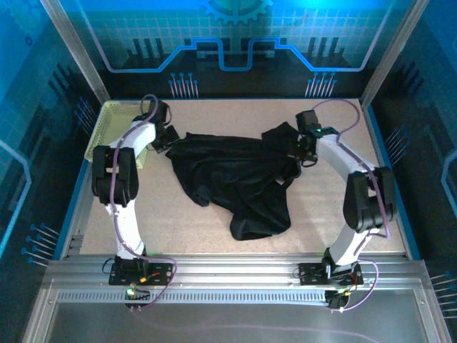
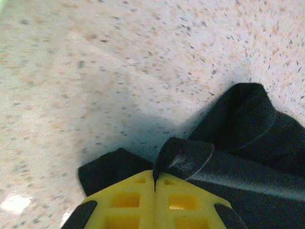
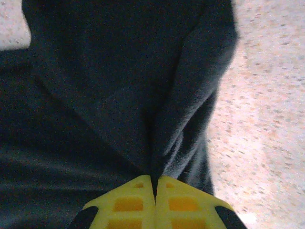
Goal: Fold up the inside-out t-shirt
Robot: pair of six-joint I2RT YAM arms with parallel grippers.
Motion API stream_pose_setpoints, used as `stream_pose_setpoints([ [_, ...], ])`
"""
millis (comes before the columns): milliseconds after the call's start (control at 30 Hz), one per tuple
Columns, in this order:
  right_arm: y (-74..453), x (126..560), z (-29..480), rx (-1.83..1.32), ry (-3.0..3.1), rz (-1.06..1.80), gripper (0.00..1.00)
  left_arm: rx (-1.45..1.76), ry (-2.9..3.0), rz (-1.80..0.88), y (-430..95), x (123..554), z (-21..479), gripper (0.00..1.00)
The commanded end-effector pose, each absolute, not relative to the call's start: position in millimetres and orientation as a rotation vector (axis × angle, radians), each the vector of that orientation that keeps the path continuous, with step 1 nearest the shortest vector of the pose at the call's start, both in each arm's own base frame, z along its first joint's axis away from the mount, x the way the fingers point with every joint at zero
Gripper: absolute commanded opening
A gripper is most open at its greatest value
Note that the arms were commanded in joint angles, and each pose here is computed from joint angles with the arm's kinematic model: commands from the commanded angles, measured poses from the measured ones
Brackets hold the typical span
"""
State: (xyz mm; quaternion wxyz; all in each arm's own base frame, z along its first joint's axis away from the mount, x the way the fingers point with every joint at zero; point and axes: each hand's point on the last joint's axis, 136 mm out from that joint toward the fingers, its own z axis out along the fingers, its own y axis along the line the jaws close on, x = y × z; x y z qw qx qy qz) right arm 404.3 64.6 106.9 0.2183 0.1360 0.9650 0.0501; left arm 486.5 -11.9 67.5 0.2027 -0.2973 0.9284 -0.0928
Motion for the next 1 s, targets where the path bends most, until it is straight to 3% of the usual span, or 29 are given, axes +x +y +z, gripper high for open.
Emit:
stream_pose_setpoints([
  [0, 49, 384, 112, 0.398, 2.663, 0.156, 0.00, -0.858, 2.432, -0.410, -2, 488, 120, 0.00],
  [200, 16, 344, 141, 0.503, 2.560, 0.124, 0.00, -0.877, 2.199, -0.572, 11, 460, 192, 0.00],
  [333, 7, 307, 136, 0.591, 2.569, 0.131, 0.00, -0.942, 2.109, -0.543, 22, 421, 208, 0.00],
  [500, 38, 250, 79, 0.603, 2.765, 0.212, 0.00, -1.143, 2.211, -0.578, 11, 362, 127, 0.00],
  [633, 36, 226, 61, 0.617, 2.839, 0.076, 0.00, -1.219, 2.336, -0.516, 8, 322, 72, 0.00],
  [667, 28, 224, 62, 0.631, 2.834, 0.015, 0.06, -1.220, 2.345, -0.486, 10, 315, 66, 0.00],
  [767, 4, 233, 82, 0.629, 2.766, -0.162, 0.38, -1.225, 2.345, -0.416, 18, 301, 60, 0.00],
  [800, 4, 245, 91, 0.588, 2.728, -0.163, 0.44, -1.222, 2.343, -0.404, 19, 299, 60, 0.00],
  [967, 31, 332, 143, 0.401, 2.577, -0.035, 0.59, -1.195, 2.319, -0.411, 20, 308, 71, 0.00],
])
